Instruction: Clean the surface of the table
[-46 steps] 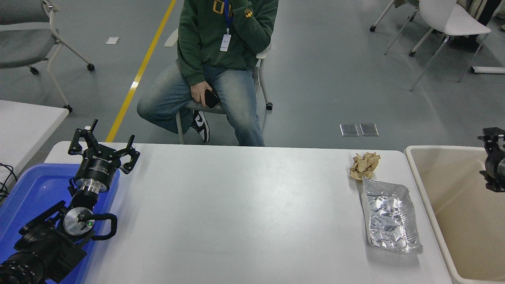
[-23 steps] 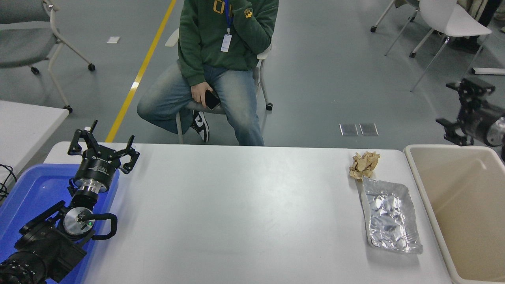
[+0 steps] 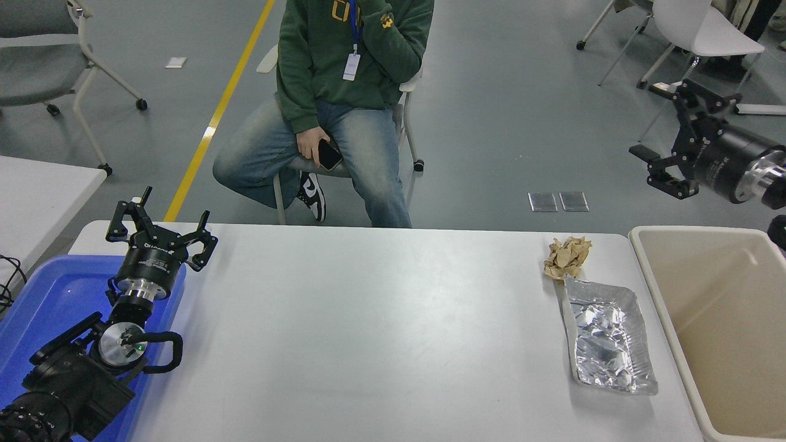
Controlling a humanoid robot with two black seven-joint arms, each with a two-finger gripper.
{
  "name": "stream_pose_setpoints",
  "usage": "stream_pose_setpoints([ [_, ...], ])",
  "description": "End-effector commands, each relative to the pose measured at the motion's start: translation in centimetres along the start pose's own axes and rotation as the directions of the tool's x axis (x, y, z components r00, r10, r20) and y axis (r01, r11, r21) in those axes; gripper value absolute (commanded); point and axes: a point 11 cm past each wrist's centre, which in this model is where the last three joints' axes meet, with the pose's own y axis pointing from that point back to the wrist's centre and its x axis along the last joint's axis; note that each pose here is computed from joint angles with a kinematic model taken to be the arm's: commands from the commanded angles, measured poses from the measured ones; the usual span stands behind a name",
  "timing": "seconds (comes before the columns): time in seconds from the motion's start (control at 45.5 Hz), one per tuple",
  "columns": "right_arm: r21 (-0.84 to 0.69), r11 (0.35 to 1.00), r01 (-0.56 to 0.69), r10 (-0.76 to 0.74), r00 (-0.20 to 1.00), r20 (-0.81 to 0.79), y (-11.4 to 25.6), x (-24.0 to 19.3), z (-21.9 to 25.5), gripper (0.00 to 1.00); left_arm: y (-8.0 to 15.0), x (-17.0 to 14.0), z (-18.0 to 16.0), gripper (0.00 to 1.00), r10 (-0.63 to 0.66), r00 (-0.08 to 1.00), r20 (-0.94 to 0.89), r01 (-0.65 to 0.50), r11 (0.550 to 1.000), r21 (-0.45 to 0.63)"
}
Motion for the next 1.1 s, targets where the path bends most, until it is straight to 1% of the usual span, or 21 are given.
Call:
stream_pose_setpoints([
  [0.0, 0.001, 0.996, 0.092, -0.092, 0.996, 0.016, -0.1, -4.8, 1.7, 1.00, 0.0, 0.0, 0.0, 1.00, 0.000, 1.000, 0.000, 0.000, 1.000, 0.001],
  [0.198, -0.026, 0.996, 0.088, -0.085, 0.992, 0.095, -1.6, -8.5, 5.3, 1.00, 0.0, 0.0, 0.0, 1.00, 0.000, 1.000, 0.000, 0.000, 1.000, 0.001],
  [0.33, -0.017, 0.998, 0.062, -0.058, 0.977, 0.206, -2.3, -10.6, 7.0, 1.00, 0.0, 0.0, 0.0, 1.00, 0.000, 1.000, 0.000, 0.000, 1.000, 0.001],
  [0.527, 0.021, 0.999, 0.025, -0.032, 0.907, 0.420, -3.0, -13.5, 9.2, 1.00, 0.0, 0.0, 0.0, 1.00, 0.000, 1.000, 0.000, 0.000, 1.000, 0.001],
  [0.549, 0.027, 0.999, 0.018, -0.029, 0.885, 0.465, -3.1, -14.0, 9.4, 1.00, 0.0, 0.0, 0.0, 1.00, 0.000, 1.000, 0.000, 0.000, 1.000, 0.001],
  [0.703, -0.004, 0.999, -0.047, 0.040, 0.777, 0.628, -4.0, -14.7, 11.5, 1.00, 0.0, 0.0, 0.0, 1.00, -0.001, 1.000, -0.001, 0.001, 1.000, 0.001],
  [0.879, -0.021, 0.995, -0.102, 0.090, 0.742, 0.665, -4.5, -14.4, 13.3, 1.00, 0.0, 0.0, 0.0, 1.00, -0.001, 1.000, -0.001, 0.001, 1.000, -0.001],
  [1.077, -0.017, 0.997, -0.074, 0.065, 0.722, 0.688, -3.9, -14.5, 14.5, 1.00, 0.0, 0.0, 0.0, 1.00, 0.000, 1.000, 0.000, 0.000, 1.000, -0.001],
])
